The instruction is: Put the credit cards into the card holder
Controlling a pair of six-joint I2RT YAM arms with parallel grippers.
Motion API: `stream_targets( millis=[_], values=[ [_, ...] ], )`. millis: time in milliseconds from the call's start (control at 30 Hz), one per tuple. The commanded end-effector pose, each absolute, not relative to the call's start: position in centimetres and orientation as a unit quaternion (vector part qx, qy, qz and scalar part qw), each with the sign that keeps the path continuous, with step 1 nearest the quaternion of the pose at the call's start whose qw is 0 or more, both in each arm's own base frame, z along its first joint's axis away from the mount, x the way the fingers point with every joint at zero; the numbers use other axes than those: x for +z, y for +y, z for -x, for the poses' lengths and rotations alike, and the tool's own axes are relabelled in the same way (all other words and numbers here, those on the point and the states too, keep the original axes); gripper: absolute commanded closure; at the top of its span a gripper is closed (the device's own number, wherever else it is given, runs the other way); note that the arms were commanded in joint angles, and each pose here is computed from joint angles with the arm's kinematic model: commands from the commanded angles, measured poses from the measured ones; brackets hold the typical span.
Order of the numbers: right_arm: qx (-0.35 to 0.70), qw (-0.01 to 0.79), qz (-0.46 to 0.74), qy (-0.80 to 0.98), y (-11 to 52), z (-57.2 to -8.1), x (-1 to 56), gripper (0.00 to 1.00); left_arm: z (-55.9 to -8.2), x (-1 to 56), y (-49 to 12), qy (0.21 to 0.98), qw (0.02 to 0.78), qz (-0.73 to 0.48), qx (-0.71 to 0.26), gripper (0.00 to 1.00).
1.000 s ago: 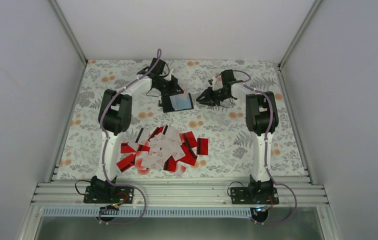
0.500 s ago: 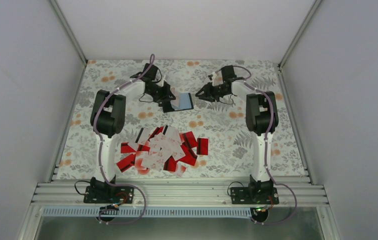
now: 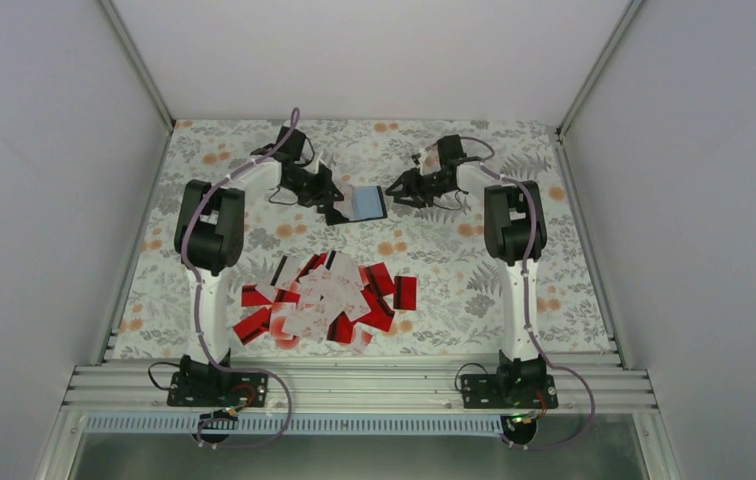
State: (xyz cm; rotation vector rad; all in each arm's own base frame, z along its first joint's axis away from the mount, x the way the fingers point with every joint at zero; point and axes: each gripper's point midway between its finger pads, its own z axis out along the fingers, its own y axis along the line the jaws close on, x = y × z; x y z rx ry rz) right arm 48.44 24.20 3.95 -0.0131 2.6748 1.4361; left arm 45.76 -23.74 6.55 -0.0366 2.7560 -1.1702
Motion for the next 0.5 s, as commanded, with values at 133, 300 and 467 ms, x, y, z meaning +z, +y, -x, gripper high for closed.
stream_targets(
  millis=[133,300,467],
  values=[
    [0.487,0.052,0.02,0.872,25.4,-48.9,4.3,0.56,-44.9,6.3,-24.6,0.904,0.049,-0.007,-0.425,0.98],
    [0.488,0.045,0.02,0.871,25.8,-49.0,3.8,0.56,-44.8,5.6,-24.6,0.906,0.039,-0.004,-0.422,0.98],
    [0.487,0.046,0.022,0.872,26.1,-49.2,3.8,0.56,-44.9,5.2,-24.3,0.911,0.036,0.003,-0.411,0.98]
  ],
)
